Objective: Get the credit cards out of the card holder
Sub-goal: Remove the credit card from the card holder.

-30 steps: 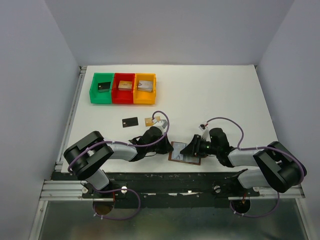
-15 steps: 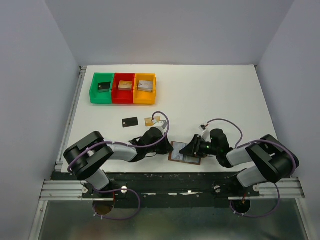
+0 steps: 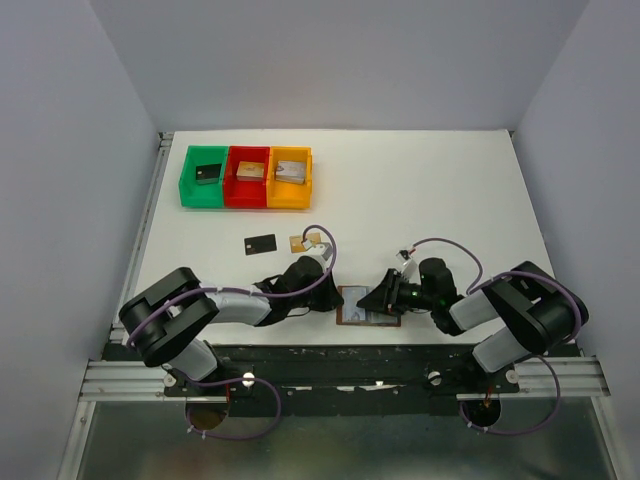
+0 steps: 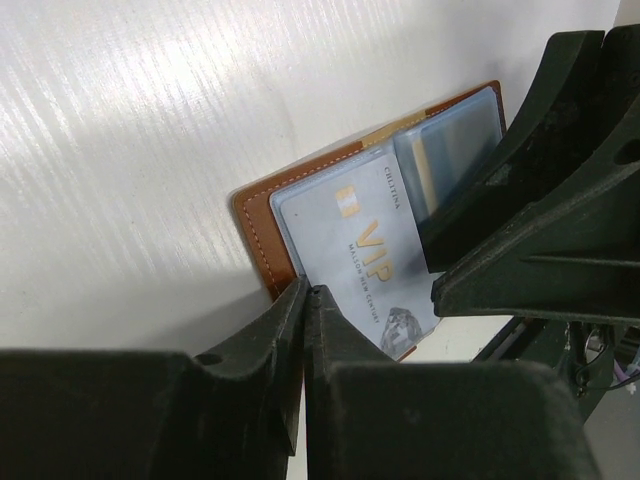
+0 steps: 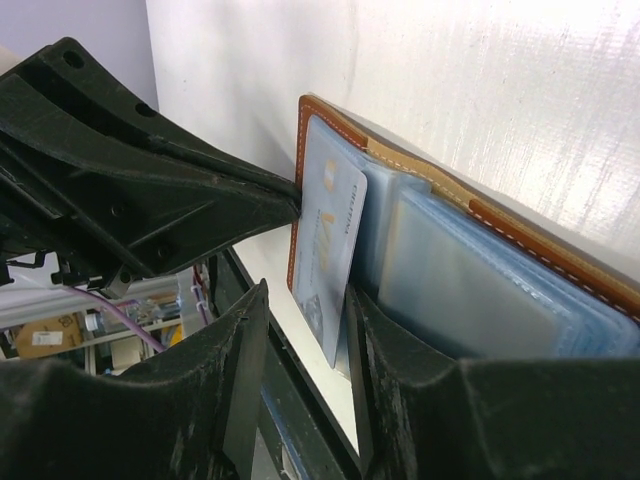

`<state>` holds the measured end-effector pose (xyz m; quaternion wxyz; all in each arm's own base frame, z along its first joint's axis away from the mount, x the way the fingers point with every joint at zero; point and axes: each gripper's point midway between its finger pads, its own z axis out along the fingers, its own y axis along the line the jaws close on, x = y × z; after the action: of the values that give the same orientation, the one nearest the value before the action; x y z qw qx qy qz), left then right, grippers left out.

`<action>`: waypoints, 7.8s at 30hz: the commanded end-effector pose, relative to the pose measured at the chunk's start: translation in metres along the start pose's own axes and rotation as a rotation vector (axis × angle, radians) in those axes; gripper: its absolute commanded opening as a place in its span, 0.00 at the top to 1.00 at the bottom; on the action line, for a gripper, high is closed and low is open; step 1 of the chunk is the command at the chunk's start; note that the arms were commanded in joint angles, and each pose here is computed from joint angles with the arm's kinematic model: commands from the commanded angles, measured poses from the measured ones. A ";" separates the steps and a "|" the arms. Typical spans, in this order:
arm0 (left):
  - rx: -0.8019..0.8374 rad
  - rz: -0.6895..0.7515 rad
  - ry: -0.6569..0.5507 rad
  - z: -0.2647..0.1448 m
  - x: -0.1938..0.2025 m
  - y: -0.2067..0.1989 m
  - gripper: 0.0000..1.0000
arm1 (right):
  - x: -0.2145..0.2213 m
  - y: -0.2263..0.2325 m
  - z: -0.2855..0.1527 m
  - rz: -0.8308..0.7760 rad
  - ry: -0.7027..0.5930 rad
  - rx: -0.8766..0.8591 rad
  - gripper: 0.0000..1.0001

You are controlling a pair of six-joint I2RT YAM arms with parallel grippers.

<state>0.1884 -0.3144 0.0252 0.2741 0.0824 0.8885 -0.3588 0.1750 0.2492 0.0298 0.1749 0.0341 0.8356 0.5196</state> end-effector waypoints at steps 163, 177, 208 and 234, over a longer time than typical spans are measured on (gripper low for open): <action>-0.166 -0.068 0.085 -0.009 0.046 0.048 1.00 | -0.009 0.008 -0.021 -0.096 0.009 0.103 0.66; -0.173 -0.080 0.073 -0.012 0.045 0.054 1.00 | -0.011 0.004 -0.025 -0.099 -0.001 0.123 0.67; -0.170 -0.094 0.060 -0.014 0.044 0.061 1.00 | -0.022 -0.010 -0.034 -0.087 -0.025 0.247 1.00; -0.082 0.002 -0.003 -0.012 -0.008 0.021 1.00 | -0.037 0.025 -0.066 -0.197 -0.034 0.299 1.00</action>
<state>0.1970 -0.2984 0.0244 0.2863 0.0413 0.8888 -0.3554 0.1815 0.2009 0.0754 0.2180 -0.0039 0.8971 0.3842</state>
